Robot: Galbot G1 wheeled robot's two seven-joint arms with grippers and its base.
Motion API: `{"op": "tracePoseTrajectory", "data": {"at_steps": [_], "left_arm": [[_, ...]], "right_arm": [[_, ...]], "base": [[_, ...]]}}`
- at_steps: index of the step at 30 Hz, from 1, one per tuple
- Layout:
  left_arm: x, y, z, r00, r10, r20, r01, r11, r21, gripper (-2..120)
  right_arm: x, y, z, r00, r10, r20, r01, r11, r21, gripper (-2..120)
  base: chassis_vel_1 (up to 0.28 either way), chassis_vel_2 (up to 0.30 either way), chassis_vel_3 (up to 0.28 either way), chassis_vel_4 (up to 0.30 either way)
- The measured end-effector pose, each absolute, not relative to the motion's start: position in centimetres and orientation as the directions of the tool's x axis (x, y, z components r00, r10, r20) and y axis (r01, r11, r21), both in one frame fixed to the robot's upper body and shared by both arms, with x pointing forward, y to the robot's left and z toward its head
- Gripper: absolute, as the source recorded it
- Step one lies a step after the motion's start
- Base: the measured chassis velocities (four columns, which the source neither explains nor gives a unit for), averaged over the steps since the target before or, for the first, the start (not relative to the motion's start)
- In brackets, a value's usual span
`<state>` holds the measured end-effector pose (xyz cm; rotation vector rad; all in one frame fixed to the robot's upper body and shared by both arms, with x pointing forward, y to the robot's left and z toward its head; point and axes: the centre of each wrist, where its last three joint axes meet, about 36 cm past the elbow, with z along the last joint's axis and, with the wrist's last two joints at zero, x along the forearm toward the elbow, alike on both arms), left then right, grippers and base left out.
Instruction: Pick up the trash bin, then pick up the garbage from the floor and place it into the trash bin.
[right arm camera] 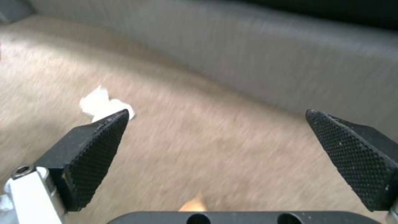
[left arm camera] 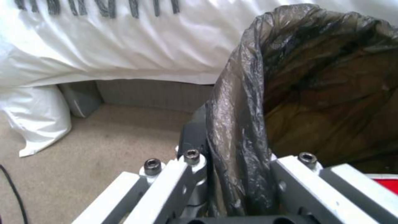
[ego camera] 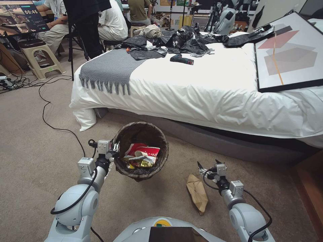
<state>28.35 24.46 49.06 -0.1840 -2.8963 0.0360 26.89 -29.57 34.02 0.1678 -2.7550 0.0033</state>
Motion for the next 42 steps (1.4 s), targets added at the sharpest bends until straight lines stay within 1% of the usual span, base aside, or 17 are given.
{"op": "tracePoseTrajectory", "data": {"at_steps": [1, 3, 4, 6, 7, 9, 26, 32, 42], "left_arm": [[28.3, 24.5, 49.1, -0.964, 0.128, 0.235, 0.122, 0.992, -0.039, 7], [28.3, 24.4, 49.1, -0.964, 0.129, 0.235, 0.123, 0.992, -0.040, 7], [28.3, 24.4, 49.1, -0.964, 0.129, 0.235, 0.123, 0.992, -0.040, 7], [28.3, 24.4, 49.1, -0.964, 0.127, 0.235, 0.121, 0.992, -0.039, 7], [28.3, 24.4, 49.1, -0.964, 0.127, 0.235, 0.121, 0.992, -0.039, 7], [28.3, 24.5, 49.1, -0.964, 0.125, 0.234, 0.119, 0.992, -0.038, 7], [28.4, 24.5, 49.0, -0.964, 0.124, 0.236, 0.118, 0.992, -0.039, 7], [28.3, 24.5, 48.9, -0.964, 0.123, 0.235, 0.117, 0.992, -0.041, 7], [28.2, 24.5, 48.8, -0.965, 0.123, 0.230, 0.116, 0.992, -0.043, 7]], "right_arm": [[26.9, -29.6, 34.0, -0.921, -0.117, 0.372, -0.117, 0.993, 0.020, 100], [27.6, -29.2, 32.6, -0.886, -0.143, 0.441, -0.129, 0.990, 0.061, 100], [27.6, -29.2, 32.6, -0.886, -0.143, 0.441, -0.129, 0.990, 0.061, 100], [27.9, -29.0, 31.6, -0.850, -0.163, 0.501, -0.138, 0.987, 0.088, 100], [27.9, -29.0, 31.6, -0.850, -0.163, 0.501, -0.138, 0.987, 0.088, 100], [28.2, -28.5, 30.9, -0.821, -0.183, 0.540, -0.146, 0.983, 0.111, 100], [28.3, -26.6, 25.4, -0.741, -0.162, 0.652, -0.147, 0.986, 0.079, 100], [28.5, -27.0, 23.0, -0.714, -0.124, 0.689, -0.125, 0.991, 0.048, 100], [28.2, -27.7, 20.9, -0.686, -0.097, 0.721, -0.097, 0.994, 0.041, 100]], "base": [[0.000, 0.000, 0.000, 0.000], [0.000, 0.000, 0.000, 0.000], [0.000, 0.000, 0.000, 0.000], [0.000, 0.000, 0.000, 0.000], [0.000, 0.000, 0.000, 0.000], [0.000, 0.000, 0.000, 0.000], [0.000, 0.000, 0.000, 0.000], [0.000, 0.000, 0.000, 0.000], [0.000, 0.000, 0.000, 0.000]]}}
